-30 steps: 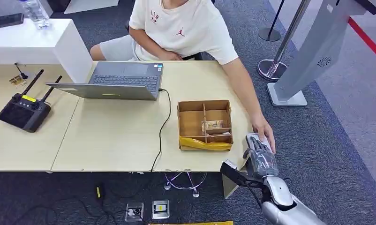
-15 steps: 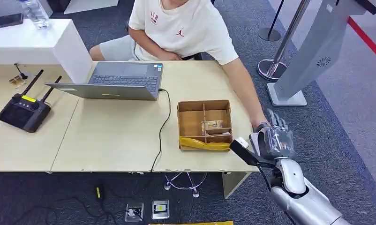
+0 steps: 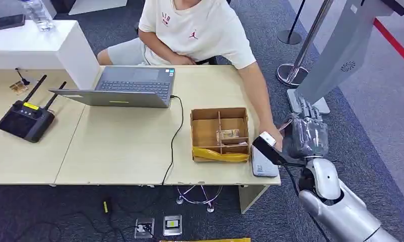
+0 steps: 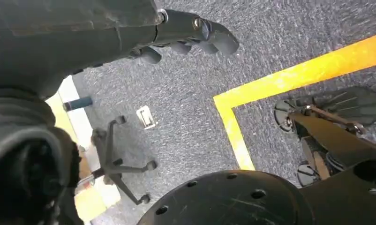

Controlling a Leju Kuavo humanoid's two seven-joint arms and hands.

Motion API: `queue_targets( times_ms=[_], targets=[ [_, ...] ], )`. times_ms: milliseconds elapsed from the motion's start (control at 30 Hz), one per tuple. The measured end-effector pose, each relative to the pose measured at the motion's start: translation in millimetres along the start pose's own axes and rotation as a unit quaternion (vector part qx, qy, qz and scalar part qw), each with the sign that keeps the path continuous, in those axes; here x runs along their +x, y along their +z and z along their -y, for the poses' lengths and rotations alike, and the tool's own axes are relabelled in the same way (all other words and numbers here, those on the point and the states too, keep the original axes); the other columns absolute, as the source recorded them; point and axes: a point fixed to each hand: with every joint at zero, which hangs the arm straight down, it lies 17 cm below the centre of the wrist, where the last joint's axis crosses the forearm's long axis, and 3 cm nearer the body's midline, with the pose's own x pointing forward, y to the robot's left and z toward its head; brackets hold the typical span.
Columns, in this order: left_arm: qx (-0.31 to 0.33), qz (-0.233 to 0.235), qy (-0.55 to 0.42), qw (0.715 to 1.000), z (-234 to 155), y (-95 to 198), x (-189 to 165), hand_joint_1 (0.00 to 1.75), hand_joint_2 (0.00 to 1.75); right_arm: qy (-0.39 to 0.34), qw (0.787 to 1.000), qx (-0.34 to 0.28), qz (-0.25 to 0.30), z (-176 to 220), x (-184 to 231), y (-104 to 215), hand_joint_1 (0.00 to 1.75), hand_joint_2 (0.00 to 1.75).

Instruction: Pass the card to the sensor for recognition and then transmit it.

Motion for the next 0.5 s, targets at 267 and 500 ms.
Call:
queue_targets(
  times_ms=[267, 500],
  targets=[
    [0.0, 0.004, -0.005, 1.0, 0, 0, 1, 0.0, 0.0, 0.009, 0.999, -0.042, 0.002, 43, -1, -16, 1.75, 1.75],
    [-0.001, 0.003, -0.01, 1.0, 1, 0, 0, 0.0, 0.0, 0.015, 0.998, -0.057, 0.007, 59, 3, -19, 1.75, 1.75]
  ],
)
